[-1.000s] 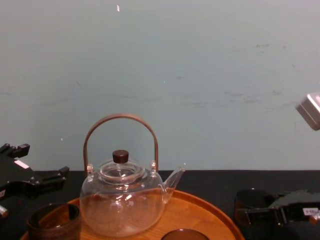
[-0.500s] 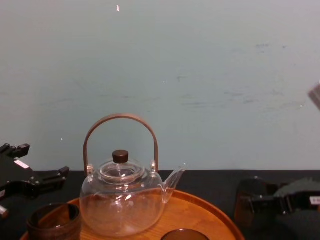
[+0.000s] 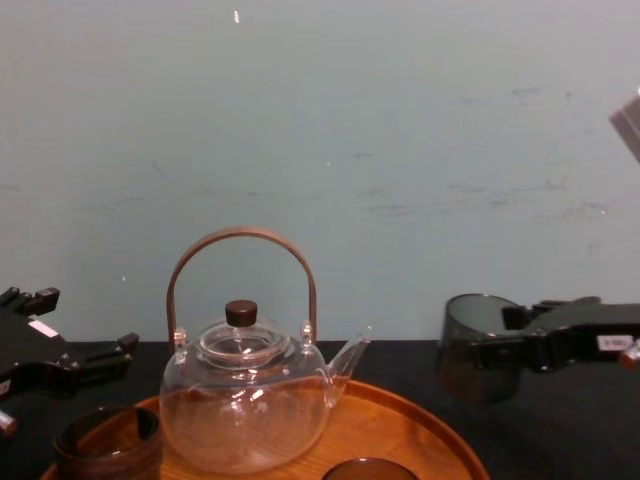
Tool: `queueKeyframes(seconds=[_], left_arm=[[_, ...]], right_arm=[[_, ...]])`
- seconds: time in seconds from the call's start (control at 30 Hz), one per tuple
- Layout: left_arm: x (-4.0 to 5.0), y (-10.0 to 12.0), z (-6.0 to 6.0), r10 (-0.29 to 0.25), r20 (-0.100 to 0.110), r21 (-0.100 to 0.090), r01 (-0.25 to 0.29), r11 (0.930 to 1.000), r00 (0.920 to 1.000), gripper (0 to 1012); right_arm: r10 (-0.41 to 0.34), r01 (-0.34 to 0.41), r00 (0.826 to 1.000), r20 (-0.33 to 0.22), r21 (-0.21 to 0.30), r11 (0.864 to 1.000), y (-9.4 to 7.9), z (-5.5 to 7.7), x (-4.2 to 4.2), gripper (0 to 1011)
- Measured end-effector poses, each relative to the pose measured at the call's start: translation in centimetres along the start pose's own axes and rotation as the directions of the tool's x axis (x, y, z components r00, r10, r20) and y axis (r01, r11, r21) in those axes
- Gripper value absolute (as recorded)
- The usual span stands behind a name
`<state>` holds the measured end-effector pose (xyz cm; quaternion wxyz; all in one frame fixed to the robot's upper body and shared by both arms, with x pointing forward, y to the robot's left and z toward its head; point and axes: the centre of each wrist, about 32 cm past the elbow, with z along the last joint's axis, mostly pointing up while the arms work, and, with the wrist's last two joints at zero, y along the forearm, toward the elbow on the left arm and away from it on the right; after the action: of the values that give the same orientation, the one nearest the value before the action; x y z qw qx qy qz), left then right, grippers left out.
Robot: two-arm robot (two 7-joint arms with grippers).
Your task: Pick up the glass from the table and place it on the tray.
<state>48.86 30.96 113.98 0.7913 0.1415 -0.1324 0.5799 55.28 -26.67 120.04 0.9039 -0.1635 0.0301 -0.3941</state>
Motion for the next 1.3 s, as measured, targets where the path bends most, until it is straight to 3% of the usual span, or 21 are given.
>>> queueKeyframes(seconds=[0.4,0.73,1.3], left_arm=[[0.0,0.0,0.0,0.0,0.0,0.0,0.0,1.0,1.0,1001],[0.0,0.0,0.0,0.0,0.0,0.0,0.0,1.0,1.0,1001],[0.0,0.0,0.0,0.0,0.0,0.0,0.0,1.0,1.0,1001]], right_arm=[[0.081,-0.081,0.996,0.024,0.004,0.997,2.2,0.5,-1.12,900],[0.123,-0.122,0.992,0.029,-0.021,0.992,3.6,0.0,-1.81,900],[0.12,-0.119,0.993,0.019,-0.071,0.99,5.1,-1.7,-1.75,900]])
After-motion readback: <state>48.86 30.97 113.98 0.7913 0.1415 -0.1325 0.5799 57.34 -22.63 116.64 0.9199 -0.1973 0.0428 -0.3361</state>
